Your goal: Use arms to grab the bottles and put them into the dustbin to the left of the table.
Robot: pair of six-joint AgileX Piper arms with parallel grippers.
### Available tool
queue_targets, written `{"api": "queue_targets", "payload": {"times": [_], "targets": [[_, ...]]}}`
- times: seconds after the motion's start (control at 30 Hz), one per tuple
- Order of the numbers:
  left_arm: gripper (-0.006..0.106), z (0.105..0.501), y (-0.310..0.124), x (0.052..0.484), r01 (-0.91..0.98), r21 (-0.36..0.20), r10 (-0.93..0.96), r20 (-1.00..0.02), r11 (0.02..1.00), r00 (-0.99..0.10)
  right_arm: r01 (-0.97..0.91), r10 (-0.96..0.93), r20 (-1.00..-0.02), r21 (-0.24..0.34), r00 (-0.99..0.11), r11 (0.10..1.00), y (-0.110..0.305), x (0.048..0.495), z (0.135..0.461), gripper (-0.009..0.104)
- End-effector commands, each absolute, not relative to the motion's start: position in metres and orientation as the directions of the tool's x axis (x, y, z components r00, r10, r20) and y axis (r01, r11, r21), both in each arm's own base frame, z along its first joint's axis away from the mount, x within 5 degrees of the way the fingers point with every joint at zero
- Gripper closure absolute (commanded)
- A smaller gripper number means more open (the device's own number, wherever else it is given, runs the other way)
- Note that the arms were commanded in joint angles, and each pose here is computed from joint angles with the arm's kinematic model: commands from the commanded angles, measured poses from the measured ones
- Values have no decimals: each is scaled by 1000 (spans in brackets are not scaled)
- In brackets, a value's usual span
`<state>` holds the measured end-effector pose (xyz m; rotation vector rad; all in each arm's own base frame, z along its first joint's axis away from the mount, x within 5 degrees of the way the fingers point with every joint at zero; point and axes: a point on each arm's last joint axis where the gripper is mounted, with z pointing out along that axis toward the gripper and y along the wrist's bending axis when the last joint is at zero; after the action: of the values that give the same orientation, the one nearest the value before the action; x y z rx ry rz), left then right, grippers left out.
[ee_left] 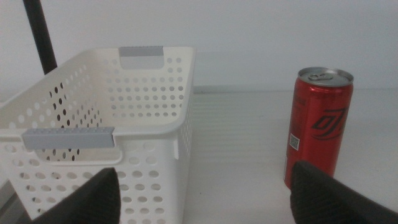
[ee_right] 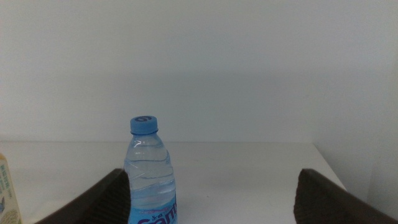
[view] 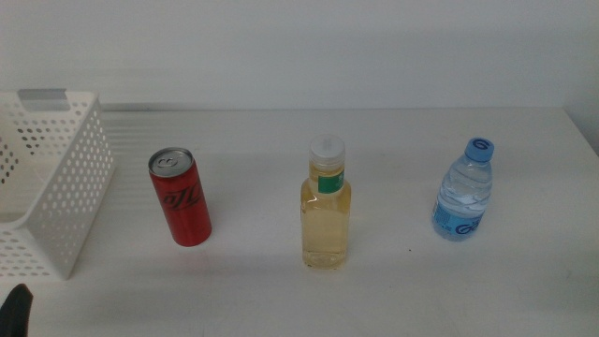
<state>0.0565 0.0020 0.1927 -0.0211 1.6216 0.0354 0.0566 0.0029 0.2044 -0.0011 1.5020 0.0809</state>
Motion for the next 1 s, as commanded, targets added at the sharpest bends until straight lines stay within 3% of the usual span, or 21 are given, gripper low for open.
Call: {"api": "queue_targets", "payload": {"times": [0.0, 0.5, 0.97], "targets": [[10, 199, 2, 58, -29, 0, 1, -1000, 1000, 23, -45, 38, -983, 30, 178, 999, 2, 53, 215, 24], [10, 199, -26, 104, 241, -5, 4, -999, 971, -38, -45, 38, -983, 30, 178, 999, 2, 53, 215, 24], [10, 181, -41, 140, 274, -13, -10, -1000, 962, -13, -45, 38, -983, 30, 178, 999, 2, 53, 215, 24]]}}
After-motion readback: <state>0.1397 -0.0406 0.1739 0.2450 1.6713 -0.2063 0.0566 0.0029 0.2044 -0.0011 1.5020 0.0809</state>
